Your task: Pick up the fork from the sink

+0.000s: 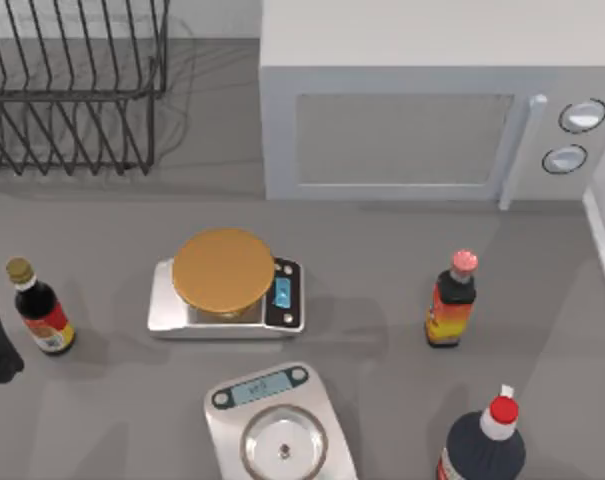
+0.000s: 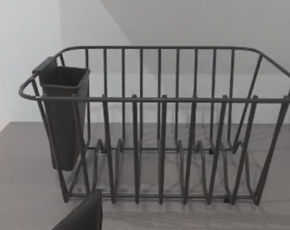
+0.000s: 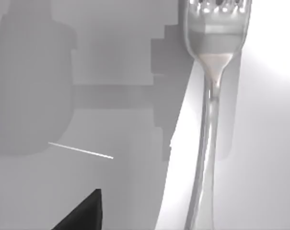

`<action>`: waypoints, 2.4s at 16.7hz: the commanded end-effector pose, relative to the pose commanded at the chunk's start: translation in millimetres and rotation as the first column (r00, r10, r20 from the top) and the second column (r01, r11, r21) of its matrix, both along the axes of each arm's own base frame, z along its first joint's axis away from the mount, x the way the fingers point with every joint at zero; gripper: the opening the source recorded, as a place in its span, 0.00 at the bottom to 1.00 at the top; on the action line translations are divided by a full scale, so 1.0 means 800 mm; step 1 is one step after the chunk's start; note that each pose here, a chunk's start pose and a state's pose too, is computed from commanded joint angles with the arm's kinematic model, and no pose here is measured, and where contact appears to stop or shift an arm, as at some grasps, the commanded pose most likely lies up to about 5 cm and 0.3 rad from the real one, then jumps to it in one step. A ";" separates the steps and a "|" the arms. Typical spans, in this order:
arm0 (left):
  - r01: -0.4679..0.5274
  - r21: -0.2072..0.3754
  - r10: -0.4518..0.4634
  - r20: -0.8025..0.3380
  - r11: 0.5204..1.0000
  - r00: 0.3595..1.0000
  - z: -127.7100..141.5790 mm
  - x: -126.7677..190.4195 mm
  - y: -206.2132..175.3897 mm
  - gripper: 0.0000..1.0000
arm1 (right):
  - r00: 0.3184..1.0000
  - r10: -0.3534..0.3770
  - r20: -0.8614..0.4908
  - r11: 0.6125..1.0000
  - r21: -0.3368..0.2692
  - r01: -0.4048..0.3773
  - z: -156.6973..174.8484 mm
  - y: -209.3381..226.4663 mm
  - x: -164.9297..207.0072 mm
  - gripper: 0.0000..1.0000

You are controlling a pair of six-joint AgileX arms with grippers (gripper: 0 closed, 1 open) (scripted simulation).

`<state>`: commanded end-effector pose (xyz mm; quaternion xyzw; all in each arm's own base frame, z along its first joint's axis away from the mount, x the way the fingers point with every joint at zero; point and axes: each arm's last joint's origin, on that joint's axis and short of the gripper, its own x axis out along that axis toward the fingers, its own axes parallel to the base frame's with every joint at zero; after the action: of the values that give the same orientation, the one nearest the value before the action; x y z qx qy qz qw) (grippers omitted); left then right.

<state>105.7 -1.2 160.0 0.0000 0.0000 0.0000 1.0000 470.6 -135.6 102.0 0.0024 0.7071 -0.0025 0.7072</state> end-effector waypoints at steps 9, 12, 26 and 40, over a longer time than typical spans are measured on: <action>0.000 0.000 0.000 0.000 1.000 1.000 0.000 0.000 0.000 1.00 | 1.000 -0.003 0.000 1.000 0.000 0.003 -0.113 0.000 -0.008 1.00; 0.000 0.000 0.000 0.000 1.000 1.000 0.000 0.000 0.000 1.00 | 1.000 -0.003 0.000 1.000 0.000 0.003 -0.113 0.000 -0.008 0.92; 0.000 0.000 0.000 0.000 1.000 1.000 0.000 0.000 0.000 1.00 | 1.000 -0.003 0.000 1.000 0.000 0.003 -0.113 0.000 -0.008 0.00; 0.000 0.000 0.000 0.000 1.000 1.000 0.000 0.000 0.000 1.00 | 0.999 -0.010 0.038 1.000 0.002 0.010 -0.002 -0.003 0.008 0.00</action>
<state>105.7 -1.2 160.0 0.0000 0.0000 0.0000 1.0000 477.1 -138.0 100.8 0.0067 0.6935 -0.0056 0.7204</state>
